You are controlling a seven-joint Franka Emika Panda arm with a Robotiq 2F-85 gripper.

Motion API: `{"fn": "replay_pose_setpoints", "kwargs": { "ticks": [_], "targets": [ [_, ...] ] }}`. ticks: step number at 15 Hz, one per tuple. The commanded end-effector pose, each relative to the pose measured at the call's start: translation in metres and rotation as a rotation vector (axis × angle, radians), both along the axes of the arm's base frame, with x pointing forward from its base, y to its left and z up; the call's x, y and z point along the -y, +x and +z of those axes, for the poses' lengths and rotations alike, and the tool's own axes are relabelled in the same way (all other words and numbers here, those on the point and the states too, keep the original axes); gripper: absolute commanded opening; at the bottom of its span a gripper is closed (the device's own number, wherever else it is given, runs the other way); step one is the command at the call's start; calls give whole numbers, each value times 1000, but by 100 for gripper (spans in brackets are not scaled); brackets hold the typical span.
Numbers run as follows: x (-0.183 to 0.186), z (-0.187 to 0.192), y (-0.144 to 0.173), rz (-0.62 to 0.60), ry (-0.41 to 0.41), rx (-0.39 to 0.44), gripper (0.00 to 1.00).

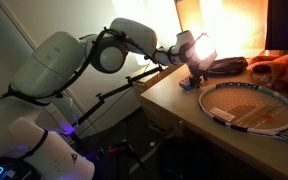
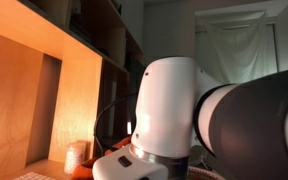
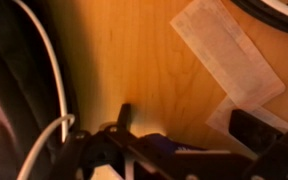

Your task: Take a bandaid and put it in the glass

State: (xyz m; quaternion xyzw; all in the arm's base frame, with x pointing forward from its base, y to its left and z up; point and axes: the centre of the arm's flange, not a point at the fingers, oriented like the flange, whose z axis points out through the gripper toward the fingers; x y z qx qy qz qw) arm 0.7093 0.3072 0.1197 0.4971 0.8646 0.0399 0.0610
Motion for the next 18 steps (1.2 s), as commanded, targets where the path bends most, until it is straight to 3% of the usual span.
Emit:
{"fn": "replay_pose_setpoints", "kwargs": {
  "ticks": [1,8,18],
  "targets": [
    [5,0,-34,-12,-13,26,100],
    [7,9,-58,-63,-3,55,100],
    [1,20,-130,-86,-37,170,100]
  ]
}}
